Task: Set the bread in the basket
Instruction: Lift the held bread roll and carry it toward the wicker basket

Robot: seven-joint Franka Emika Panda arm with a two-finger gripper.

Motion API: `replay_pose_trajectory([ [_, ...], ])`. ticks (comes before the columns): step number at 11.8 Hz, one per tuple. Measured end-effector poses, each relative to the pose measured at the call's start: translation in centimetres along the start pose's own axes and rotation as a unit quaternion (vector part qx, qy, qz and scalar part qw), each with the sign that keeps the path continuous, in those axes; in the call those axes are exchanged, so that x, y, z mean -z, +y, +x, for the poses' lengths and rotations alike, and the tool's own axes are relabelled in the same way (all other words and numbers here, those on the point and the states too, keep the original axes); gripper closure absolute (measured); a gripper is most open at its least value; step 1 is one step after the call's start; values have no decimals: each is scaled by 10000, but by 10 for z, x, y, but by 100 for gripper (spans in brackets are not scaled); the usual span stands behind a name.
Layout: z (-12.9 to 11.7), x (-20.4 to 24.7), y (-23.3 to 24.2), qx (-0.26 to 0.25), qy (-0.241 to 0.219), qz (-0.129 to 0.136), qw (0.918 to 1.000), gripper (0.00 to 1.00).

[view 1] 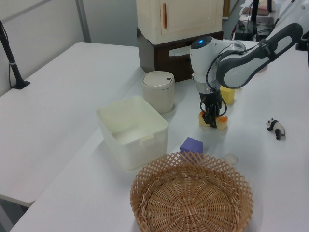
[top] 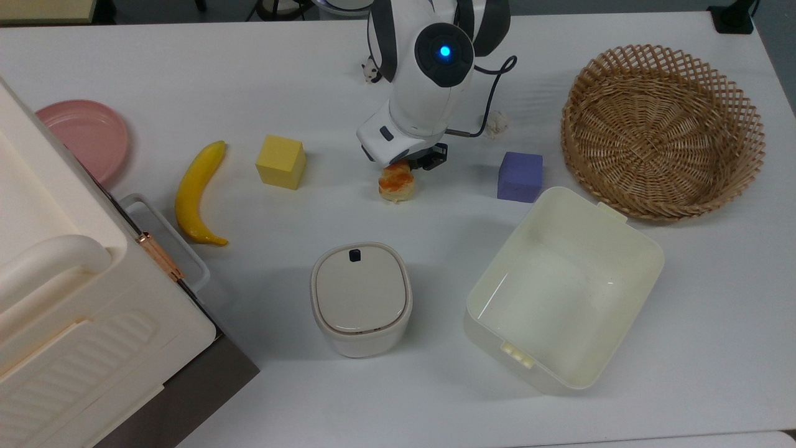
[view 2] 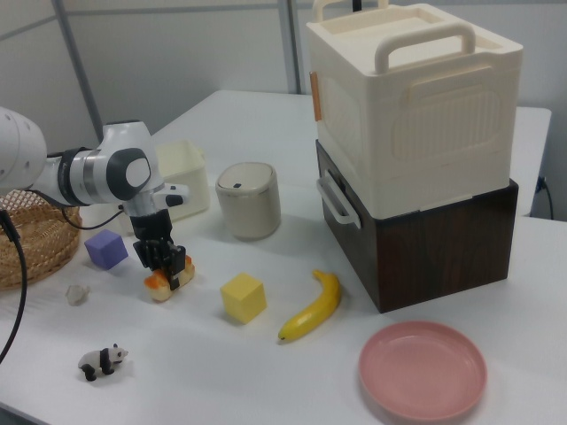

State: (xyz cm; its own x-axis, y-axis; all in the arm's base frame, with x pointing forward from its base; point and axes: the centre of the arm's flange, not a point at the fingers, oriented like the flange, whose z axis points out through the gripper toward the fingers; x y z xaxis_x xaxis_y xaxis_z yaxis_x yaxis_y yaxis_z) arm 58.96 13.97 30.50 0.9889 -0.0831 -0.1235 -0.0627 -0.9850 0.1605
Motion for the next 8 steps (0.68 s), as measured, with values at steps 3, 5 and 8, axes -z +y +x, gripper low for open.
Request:
replay_pose_trajectory([
  [3, 0, 18, 8, -62, 65, 24, 10000, 65],
  [5, -6, 60, 28, -80, 114, 33, 9999, 64],
  [8, -13, 123, 73, -131, 425, 155, 9989, 62],
])
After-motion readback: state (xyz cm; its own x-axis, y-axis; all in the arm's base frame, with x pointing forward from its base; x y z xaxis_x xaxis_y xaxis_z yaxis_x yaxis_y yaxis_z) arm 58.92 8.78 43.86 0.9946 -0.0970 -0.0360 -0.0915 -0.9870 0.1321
